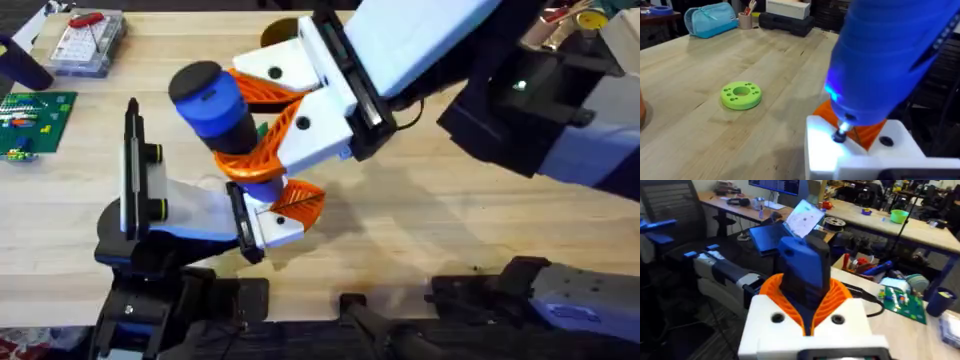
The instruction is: Pick up the gripper from the table and insert it into the empty holder that is missing its gripper. Then pick up a screw, insert it into the mounting hole, and use the screwdriver to tighten it. Finally, clean up the table by picking up the vegetable and placing it into the bucket.
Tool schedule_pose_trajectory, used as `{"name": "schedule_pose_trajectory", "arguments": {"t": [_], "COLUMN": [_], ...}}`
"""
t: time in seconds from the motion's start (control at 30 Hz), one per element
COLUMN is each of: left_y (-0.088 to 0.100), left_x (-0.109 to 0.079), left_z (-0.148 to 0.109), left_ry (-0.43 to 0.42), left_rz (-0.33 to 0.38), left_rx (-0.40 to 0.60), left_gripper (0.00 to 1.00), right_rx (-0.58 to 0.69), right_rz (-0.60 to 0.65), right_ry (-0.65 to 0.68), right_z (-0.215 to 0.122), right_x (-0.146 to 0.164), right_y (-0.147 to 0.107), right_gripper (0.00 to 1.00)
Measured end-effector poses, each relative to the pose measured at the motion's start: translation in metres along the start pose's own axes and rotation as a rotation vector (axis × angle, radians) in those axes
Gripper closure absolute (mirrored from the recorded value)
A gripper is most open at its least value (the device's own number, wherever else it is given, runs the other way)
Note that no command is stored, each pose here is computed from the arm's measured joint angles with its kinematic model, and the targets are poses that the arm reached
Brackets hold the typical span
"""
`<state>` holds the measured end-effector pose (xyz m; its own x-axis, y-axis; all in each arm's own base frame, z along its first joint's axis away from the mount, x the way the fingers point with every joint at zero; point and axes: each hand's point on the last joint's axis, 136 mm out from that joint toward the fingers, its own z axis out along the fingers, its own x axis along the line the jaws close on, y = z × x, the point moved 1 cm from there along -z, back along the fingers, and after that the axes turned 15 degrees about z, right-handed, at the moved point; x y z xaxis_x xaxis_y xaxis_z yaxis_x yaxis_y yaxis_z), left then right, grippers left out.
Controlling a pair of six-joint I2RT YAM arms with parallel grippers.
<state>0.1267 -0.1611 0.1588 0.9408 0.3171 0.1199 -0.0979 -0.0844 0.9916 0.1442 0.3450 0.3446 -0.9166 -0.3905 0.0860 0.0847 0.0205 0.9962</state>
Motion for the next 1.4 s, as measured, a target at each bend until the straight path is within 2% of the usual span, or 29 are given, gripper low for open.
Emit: {"name": "schedule_pose_trajectory", "arguments": {"t": [0.33,0.77,1.17,1.4], "left_y": [-0.001,-0.001,0.000,0.000], "left_x": [0.000,0.000,-0.003,-0.006], "left_z": [0.000,0.000,0.000,0.000], "left_ry": [0.001,0.000,-0.021,-0.039], "left_rz": [-0.016,-0.031,-0.025,-0.007], "left_rx": [0.003,0.003,0.000,-0.003], "left_gripper": [0.986,0.986,0.986,0.986], "right_rx": [-0.051,-0.085,-0.117,-0.115], "right_rz": [0.021,0.112,0.086,0.054], "right_ry": [-0.072,-0.147,-0.157,-0.118], "right_z": [-0.006,-0.022,-0.031,-0.016], "right_x": [-0.008,-0.023,-0.001,0.010], "right_y": [-0.002,-0.003,-0.007,-0.007], "right_gripper": [0.960,0.961,0.961,0.961]}}
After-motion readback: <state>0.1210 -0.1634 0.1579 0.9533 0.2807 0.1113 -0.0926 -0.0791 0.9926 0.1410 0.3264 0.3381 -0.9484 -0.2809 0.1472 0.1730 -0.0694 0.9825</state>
